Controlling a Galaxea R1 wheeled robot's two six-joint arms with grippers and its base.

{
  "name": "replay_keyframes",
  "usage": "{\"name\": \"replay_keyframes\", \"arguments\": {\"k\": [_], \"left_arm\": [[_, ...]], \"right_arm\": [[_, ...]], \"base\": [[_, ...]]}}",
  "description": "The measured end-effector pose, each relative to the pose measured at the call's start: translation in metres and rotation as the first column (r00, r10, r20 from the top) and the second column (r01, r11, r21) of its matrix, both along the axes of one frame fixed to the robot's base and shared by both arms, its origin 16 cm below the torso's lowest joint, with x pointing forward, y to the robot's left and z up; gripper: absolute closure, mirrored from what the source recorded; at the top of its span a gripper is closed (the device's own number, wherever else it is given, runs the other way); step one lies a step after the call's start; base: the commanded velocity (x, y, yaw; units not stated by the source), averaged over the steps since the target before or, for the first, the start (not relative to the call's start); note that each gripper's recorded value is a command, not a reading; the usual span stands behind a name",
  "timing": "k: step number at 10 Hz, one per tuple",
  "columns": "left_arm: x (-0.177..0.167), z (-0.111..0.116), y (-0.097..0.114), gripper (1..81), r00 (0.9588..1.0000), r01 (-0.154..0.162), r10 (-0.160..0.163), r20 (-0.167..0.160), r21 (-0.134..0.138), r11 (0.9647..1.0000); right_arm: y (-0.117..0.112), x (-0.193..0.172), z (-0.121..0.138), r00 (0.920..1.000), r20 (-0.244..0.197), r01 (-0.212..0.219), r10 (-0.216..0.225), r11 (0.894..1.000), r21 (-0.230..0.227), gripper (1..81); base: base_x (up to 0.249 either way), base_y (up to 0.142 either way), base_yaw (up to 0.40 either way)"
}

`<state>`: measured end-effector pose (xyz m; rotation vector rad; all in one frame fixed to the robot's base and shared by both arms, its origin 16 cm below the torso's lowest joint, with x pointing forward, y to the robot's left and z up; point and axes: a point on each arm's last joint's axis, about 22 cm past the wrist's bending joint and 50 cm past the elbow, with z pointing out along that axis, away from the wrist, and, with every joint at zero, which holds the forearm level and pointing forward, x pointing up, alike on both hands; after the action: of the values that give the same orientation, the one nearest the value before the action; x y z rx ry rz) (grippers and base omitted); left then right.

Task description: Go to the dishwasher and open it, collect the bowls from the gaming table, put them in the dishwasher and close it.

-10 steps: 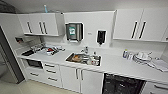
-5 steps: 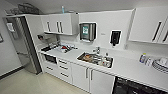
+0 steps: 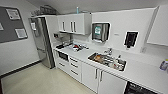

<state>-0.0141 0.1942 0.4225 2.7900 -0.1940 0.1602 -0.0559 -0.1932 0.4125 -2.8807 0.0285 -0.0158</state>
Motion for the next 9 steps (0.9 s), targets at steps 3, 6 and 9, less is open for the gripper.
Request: {"name": "replay_keyframes", "arguments": {"k": [3,6,9], "left_arm": [[-0.001,0.0,0.001,1.0,1.0,0.002,-0.002,-0.003,0.004,1.0],[0.0,-0.002,-0.001,1.0,1.0,0.0,0.0,-0.001,0.01,1.0],[-0.005,-0.001,0.002,1.0,0.9999,-0.009,0.009,0.006,0.009,0.9999]], "right_arm": [[0.002,0.001,0.0,1.0,0.001,-0.001,0.001,1.0,0.004,1.0],[0.007,-0.002,0.001,1.0,-0.002,-0.001,0.001,1.0,0.016,1.0],[0.014,-0.007,0.006,1.0,-0.003,0.001,0.0,0.998,0.067,1.0]], "base": [[0.0,0.0,0.38],[0.0,0.0,0.38],[0.0,0.0,0.38]]}}
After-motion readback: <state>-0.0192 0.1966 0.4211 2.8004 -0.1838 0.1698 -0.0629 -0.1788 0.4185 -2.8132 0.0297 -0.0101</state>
